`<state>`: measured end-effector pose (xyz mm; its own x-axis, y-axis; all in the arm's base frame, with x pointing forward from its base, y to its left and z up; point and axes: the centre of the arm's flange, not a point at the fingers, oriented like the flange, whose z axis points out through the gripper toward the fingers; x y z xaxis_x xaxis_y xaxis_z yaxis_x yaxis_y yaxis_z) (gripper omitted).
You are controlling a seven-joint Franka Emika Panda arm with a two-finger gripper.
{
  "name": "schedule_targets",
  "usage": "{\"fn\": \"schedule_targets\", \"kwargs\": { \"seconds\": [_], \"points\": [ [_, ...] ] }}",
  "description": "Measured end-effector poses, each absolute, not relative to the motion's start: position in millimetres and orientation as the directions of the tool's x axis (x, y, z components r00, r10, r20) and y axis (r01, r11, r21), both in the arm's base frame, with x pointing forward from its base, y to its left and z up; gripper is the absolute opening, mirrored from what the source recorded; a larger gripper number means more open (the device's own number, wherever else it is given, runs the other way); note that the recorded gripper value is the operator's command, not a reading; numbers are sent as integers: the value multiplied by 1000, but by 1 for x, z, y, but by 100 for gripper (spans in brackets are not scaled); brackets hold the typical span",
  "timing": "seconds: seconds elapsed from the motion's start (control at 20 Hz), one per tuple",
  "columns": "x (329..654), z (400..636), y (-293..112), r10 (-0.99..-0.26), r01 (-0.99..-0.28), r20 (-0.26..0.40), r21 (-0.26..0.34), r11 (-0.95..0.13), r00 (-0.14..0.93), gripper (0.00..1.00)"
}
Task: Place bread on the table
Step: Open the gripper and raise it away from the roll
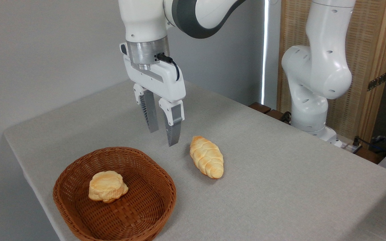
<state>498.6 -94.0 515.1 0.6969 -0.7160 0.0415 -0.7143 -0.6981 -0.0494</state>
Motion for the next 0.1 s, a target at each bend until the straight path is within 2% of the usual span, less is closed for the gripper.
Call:
{"fn": "schedule_targets", "kwargs": {
  "seconds": [0.1],
  "points": [
    [501,520,-92,-713,-711,59,-60,-701,699,100]
  ]
}}
